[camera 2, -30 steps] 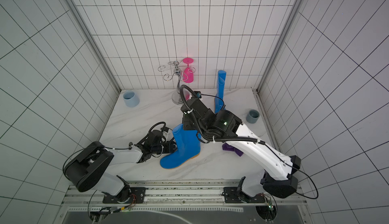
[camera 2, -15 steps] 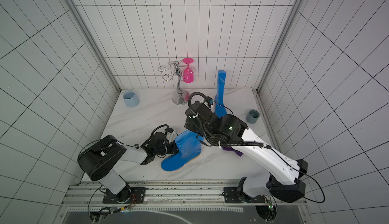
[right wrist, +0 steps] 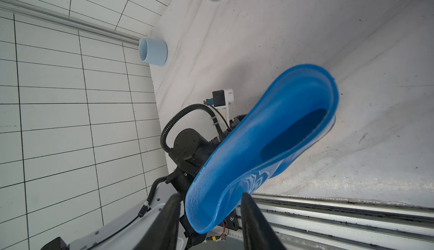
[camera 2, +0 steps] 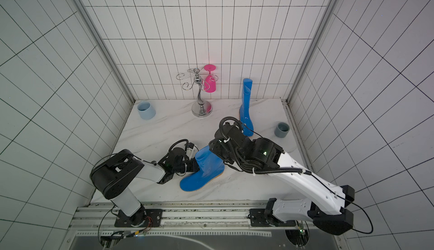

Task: Wipe the rubber boots with a cloth
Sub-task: Pick up the rubber boot from the center of the board.

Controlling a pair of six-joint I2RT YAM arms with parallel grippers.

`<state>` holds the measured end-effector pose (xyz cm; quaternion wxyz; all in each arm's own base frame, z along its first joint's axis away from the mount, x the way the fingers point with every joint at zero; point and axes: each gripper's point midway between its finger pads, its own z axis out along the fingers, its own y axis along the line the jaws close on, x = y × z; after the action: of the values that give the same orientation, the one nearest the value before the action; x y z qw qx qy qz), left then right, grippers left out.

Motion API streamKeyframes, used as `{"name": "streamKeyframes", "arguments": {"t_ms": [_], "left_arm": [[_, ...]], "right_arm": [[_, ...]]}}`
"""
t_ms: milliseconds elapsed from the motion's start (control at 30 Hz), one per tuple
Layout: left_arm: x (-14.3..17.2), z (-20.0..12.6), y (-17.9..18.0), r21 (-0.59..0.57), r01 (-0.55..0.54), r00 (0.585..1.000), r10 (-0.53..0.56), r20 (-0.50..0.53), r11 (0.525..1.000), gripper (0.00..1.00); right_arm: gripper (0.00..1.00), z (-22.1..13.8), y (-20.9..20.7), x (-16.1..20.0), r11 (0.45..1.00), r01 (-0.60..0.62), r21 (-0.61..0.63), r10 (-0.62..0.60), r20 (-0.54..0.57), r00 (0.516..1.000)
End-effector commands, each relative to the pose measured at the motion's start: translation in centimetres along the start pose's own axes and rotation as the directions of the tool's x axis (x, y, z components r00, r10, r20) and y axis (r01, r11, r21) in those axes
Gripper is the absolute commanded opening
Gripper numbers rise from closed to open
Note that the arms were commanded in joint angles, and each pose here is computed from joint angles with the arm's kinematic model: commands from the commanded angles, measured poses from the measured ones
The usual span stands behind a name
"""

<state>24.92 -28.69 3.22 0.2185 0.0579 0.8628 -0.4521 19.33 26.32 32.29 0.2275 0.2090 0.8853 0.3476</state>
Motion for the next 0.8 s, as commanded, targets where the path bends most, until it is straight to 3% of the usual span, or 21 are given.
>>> {"name": "streamKeyframes", "arguments": {"t_ms": [0, 433, 767], "left_arm": [[4.0, -0.1, 3.5, -0.116, 0.074, 0.990, -0.087, -0.107, 0.990, 0.42], [4.0, -0.1, 3.5, -0.106, 0.073, 0.991, -0.084, -0.104, 0.992, 0.41], [4.4, -0.2, 3.7, -0.097, 0.081, 0.991, -0.091, -0.102, 0.992, 0.41]], "right_arm": [[0.45, 0.8, -1.2, 0.2, 0.998, -0.053, 0.036, 0.054, -0.010, 0.999], [0.45, 3.2, -2.3, 0.5, 0.992, -0.093, 0.082, 0.096, -0.044, 0.994], [0.46, 4.5, -2.3, -1.2, 0.986, -0.124, 0.110, 0.129, -0.040, 0.991]]}}
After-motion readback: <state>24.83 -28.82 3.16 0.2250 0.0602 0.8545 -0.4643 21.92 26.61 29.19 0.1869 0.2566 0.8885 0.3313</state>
